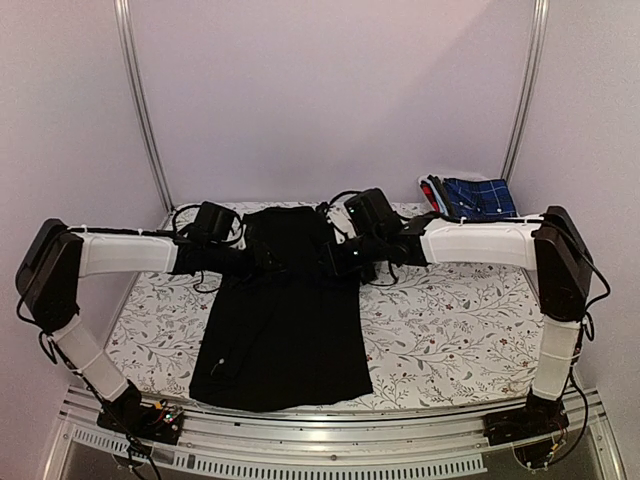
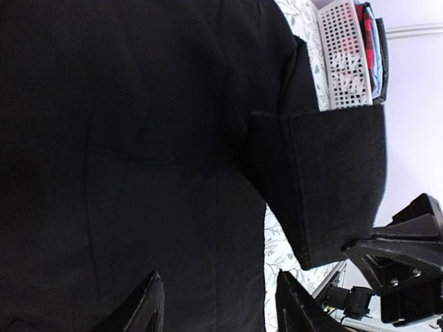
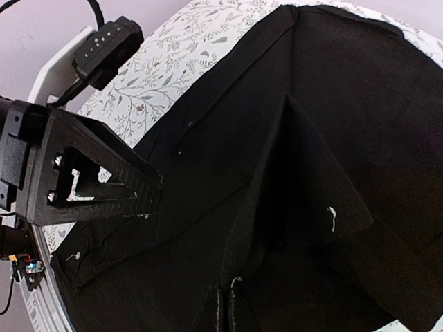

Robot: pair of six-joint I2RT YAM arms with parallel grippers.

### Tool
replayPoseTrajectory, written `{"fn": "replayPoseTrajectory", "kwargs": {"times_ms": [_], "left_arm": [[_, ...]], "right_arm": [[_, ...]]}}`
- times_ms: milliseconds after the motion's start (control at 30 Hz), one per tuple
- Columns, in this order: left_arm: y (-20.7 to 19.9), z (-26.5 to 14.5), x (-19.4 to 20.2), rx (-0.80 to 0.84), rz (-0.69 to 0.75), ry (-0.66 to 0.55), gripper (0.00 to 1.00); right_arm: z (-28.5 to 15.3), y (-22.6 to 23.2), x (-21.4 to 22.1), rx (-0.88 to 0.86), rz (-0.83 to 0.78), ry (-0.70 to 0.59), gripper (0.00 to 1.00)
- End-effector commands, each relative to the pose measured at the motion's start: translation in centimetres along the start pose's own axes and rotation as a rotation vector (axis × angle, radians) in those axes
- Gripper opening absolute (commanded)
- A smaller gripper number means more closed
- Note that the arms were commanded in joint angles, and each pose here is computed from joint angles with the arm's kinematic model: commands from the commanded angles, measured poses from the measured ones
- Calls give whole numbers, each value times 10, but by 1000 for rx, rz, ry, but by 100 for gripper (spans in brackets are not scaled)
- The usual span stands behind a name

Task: Fold and stack the long sleeve shirts
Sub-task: Adjust the sleeve at the center of the board.

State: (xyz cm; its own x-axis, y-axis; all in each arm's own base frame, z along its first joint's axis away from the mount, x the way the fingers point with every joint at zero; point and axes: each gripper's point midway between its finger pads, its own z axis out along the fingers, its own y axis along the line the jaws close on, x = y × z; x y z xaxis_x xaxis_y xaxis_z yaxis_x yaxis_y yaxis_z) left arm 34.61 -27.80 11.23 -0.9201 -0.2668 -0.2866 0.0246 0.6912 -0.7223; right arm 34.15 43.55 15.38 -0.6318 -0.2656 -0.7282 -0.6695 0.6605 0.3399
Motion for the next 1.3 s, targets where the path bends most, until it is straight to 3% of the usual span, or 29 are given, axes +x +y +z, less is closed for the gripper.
{"fn": "replayPoseTrajectory", "kwargs": {"times_ms": [0,133,300,400,667,933,1267], "left_arm": [[5,-16,5,60,-60,-53,56],[7,-32,10,113,-135,-115,64],[13,-33,19,130,-147,-120,72],[18,-24,22,118,-142,-94,73],[30,0,38,14,-173,-71,68],[41,23,35,-169,-55,-51,65],[37,47,20,-259,313,57,59]], "right_arm": [[25,21,32,-54,-5,65,0],[31,32,58,-85,7,115,8],[10,48,51,-117,5,82,38],[-10,42,38,-64,13,36,48],[-43,-5,35,79,65,23,51],[-39,-8,61,6,106,103,50],[-33,-20,79,35,141,117,50]]}}
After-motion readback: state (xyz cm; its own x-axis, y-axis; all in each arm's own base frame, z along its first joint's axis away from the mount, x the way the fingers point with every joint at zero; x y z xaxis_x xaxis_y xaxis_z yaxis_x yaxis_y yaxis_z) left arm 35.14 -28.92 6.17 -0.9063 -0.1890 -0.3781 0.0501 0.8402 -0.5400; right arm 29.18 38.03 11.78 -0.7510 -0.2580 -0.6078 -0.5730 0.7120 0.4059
